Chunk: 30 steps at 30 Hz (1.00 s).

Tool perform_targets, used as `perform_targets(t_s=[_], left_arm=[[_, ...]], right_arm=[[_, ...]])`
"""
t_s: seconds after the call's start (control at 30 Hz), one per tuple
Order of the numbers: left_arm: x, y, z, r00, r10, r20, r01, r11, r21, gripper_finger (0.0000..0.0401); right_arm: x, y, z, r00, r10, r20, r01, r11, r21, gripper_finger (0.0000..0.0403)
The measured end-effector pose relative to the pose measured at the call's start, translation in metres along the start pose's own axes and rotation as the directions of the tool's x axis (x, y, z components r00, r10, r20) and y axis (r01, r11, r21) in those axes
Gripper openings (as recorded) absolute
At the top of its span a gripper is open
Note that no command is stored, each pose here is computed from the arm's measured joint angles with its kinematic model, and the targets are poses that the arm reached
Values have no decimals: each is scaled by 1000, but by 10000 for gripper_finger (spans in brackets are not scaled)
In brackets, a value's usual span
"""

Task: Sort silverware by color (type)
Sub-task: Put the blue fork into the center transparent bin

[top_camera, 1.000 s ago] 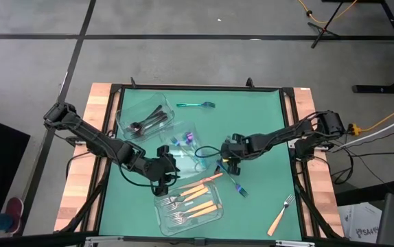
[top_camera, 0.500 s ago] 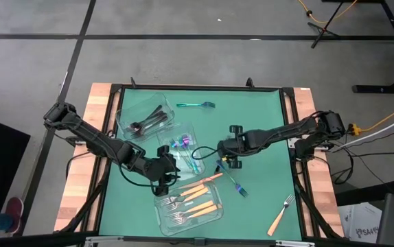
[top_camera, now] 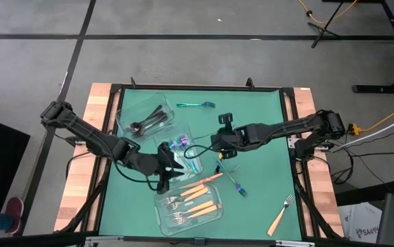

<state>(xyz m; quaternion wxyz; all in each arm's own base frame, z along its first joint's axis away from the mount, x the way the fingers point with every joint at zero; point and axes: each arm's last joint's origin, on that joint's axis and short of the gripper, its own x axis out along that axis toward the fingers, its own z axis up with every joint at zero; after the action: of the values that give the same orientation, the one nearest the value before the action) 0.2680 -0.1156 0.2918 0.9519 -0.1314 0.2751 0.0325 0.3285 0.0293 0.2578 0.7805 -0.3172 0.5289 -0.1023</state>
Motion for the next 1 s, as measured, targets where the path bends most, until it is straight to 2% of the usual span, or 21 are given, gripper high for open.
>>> perform_targets(t_s=[0.2,0.37,0.5,0.63,0.77,1.0], left_arm=[[-16,4,9,998,8,65,-6,1000,-27,103],[-20,8,14,994,49,101,-45,998,-39,103],[-17,18,18,991,83,108,-77,995,-63,103],[-14,29,24,987,116,114,-106,990,-90,103],[-20,41,32,987,103,125,-88,989,-120,103],[-39,55,43,981,100,167,-72,984,-163,103]], right_arm=[[-8,-8,7,999,-35,24,37,996,-85,0],[-13,-17,12,986,-169,18,169,972,-165,0],[-15,-22,21,973,-210,93,225,953,-200,0],[-17,-24,31,964,-163,212,213,946,-243,0],[-20,-26,41,933,-116,340,211,944,-255,0],[-28,-29,56,832,-26,554,226,928,-296,0]])
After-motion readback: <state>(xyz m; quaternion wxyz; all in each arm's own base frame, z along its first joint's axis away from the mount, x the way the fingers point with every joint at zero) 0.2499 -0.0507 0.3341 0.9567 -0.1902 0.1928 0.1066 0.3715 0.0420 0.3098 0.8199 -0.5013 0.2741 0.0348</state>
